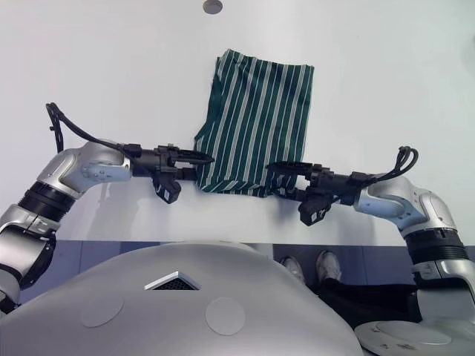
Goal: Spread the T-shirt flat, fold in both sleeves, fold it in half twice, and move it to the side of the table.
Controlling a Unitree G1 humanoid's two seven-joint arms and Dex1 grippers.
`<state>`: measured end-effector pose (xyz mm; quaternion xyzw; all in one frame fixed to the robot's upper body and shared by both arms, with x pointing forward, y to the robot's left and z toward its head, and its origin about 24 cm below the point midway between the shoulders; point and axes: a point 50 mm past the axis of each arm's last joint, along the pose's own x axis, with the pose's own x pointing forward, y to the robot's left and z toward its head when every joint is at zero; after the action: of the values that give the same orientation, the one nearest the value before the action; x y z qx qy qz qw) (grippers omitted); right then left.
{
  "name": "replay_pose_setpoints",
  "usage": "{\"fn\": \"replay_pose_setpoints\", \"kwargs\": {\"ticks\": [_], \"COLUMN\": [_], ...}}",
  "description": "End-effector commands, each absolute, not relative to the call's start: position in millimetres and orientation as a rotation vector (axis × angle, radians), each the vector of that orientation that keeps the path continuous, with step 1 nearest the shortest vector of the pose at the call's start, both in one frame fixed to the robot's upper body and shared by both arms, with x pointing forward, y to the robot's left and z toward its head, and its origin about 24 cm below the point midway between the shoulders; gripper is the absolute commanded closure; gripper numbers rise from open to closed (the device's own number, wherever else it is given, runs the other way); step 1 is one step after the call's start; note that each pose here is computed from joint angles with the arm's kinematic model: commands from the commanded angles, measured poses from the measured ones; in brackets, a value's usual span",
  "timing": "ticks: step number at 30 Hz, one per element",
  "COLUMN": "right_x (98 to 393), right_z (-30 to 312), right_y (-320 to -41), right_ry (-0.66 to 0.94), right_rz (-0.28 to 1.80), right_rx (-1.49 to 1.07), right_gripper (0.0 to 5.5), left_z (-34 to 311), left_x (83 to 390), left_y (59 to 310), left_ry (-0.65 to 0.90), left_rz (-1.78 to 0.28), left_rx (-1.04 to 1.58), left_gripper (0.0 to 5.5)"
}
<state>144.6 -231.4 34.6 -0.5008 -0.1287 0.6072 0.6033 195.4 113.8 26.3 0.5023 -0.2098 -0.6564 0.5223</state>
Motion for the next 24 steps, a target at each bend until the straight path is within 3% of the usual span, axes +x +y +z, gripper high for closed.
{"fn": "replay_pose_setpoints", "kwargs": {"ticks": [1,8,14,18,24], "right_x": [129,128,161,169,131], "right_z": [15,7,20,57,109], "right_y": [-249,-243,-231,-213,-182], "right_ry": [-0.022,0.028,0.1,0.271,0.631], "right_rz": [1.524,1.492,1.407,1.572,1.933], "right_rx": [-1.197,-1.139,-1.012,-0.843,-0.562], "right_gripper": [2.69,4.12,5.31,5.34,5.35], "left_z": [-2,-1,5,17,65], "left_x": [190,196,209,204,176], "left_y": [124,121,116,138,168], "left_ry": [-0.309,-0.305,-0.304,-0.124,0.195], "left_rz": [-1.65,-1.661,-1.728,-1.871,-2.112], "left_rx": [1.292,1.291,1.241,1.137,0.916], "left_gripper": [3.84,4.82,5.5,5.5,5.5]}}
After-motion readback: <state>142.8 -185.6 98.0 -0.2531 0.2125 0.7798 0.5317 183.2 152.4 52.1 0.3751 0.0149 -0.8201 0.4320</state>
